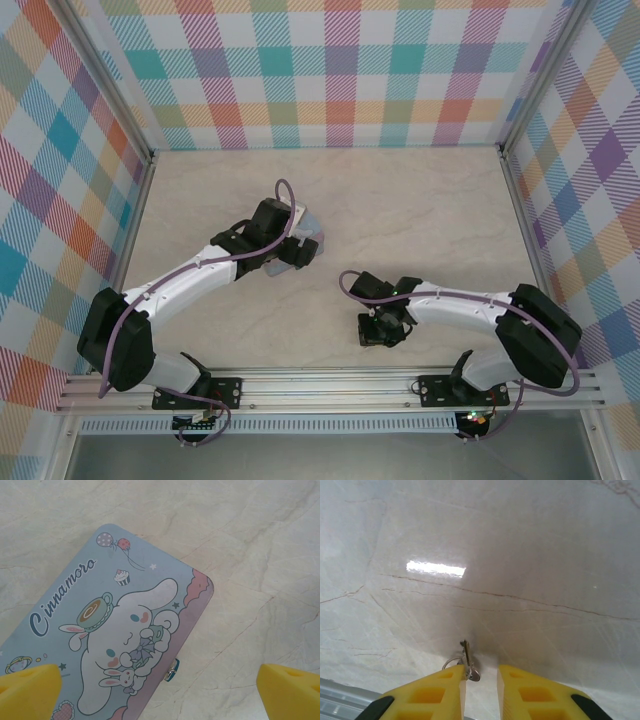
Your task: Unlock the padlock with the key
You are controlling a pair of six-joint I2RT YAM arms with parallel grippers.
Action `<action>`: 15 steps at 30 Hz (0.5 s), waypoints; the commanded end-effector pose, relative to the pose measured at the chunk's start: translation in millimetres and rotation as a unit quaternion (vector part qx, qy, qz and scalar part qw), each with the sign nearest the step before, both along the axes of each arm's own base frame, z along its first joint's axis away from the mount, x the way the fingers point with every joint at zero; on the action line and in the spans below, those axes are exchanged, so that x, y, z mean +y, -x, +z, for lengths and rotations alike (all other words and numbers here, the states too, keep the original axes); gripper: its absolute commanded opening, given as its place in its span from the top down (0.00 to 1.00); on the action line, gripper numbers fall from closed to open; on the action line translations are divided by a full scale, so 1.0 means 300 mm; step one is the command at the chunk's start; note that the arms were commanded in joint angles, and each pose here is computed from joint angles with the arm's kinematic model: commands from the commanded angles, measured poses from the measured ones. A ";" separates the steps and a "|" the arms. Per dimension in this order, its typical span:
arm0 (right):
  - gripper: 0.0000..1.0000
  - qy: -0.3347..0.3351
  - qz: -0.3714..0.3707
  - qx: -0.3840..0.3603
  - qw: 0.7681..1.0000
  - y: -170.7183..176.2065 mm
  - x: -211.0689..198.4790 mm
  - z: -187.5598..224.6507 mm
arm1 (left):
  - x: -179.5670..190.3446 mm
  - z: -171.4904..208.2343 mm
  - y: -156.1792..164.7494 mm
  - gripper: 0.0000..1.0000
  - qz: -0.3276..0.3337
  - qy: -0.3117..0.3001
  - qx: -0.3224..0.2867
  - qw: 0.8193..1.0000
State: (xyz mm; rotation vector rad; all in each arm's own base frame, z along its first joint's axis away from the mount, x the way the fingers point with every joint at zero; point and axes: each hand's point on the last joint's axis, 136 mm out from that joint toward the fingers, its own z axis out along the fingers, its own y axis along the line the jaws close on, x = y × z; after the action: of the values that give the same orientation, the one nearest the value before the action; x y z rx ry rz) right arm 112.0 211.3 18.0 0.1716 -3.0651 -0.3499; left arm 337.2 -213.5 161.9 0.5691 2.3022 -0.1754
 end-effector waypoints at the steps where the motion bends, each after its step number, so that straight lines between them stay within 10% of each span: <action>1: 0.77 0.011 0.006 0.004 1.000 0.006 -0.006 -0.008 | 0.013 0.036 -0.014 0.00 0.012 0.011 -0.011 1.000; 15: 0.77 -0.020 0.025 0.009 0.999 0.006 0.043 -0.002 | 0.009 0.025 -0.017 0.00 0.012 0.008 -0.007 1.000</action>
State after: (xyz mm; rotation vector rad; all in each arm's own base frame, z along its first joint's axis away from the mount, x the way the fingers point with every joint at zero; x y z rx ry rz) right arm 110.3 214.3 14.0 0.2069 -3.0453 -0.3569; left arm 337.3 -213.2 161.9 0.5678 2.3025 -0.1733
